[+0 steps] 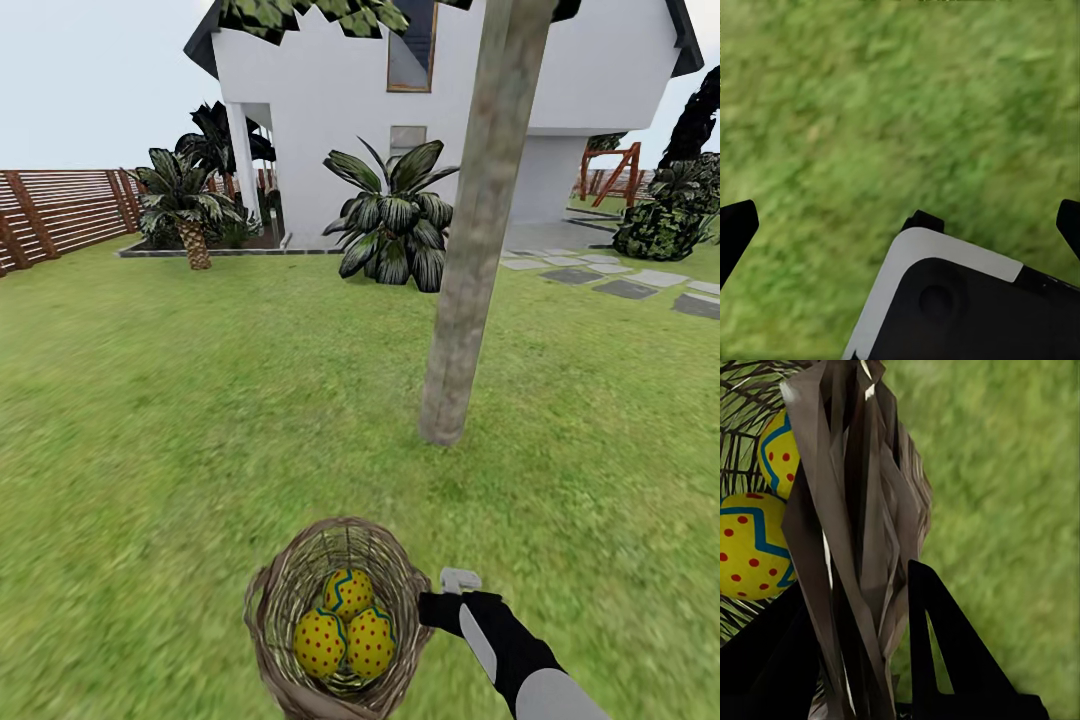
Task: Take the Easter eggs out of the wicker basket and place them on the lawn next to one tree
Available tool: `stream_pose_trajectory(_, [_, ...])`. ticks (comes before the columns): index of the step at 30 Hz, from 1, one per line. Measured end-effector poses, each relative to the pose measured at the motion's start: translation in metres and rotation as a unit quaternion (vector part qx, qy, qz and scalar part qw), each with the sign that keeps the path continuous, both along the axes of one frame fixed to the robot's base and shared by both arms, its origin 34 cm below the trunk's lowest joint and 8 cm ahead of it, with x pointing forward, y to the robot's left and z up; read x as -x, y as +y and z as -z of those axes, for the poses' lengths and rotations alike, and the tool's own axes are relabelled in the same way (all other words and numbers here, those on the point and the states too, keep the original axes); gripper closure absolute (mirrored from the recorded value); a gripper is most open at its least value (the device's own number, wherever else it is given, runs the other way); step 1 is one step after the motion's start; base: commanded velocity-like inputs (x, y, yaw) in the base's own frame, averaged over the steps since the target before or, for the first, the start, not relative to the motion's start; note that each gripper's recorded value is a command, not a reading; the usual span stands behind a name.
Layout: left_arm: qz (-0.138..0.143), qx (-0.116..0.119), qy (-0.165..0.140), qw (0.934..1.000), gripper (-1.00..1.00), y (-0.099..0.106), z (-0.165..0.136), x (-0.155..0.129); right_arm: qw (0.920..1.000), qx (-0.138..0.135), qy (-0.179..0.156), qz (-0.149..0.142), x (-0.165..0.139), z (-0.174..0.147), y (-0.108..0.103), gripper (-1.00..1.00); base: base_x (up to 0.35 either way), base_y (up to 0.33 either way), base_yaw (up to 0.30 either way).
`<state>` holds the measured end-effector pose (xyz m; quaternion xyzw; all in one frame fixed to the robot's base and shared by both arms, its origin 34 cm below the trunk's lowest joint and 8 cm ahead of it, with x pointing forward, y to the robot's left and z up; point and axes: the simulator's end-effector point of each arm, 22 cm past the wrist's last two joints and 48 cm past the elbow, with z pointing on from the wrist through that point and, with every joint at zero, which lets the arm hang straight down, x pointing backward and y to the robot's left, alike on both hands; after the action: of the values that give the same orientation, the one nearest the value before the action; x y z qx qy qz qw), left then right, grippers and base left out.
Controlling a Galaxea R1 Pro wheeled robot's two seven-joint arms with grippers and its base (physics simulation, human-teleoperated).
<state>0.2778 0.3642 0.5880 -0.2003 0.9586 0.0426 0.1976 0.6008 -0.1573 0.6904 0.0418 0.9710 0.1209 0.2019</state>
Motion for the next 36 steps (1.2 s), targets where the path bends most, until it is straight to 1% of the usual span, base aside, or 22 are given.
stream_pose_trajectory(12, [0.000, 0.000, 0.000, 1.0000, -1.00, 0.000, 0.013, -0.003, 1.0000, -0.003, -0.006, 0.001, -0.005, 0.012, 0.000, 1.00, 0.000, 0.000, 0.000])
stream_pose_trajectory(17, [0.000, 0.000, 0.000, 1.0000, -1.00, 0.000, 0.014, -0.002, 1.0000, -0.003, -0.005, 0.001, -0.004, 0.013, 0.000, 1.00, 0.037, 0.020, 0.000])
stream_pose_trajectory(29, [0.001, -0.001, 0.001, 1.0000, -1.00, 0.000, 0.013, -0.002, 1.0000, -0.004, -0.005, 0.001, -0.004, 0.012, 0.001, 1.00, 0.305, 0.109, 0.000])
stream_pose_trajectory(36, [0.001, -0.001, 0.001, 1.0000, -1.00, 0.000, 0.013, -0.002, 1.0000, -0.004, -0.006, 0.001, -0.004, 0.012, 0.001, 1.00, 0.317, 0.167, 0.000])
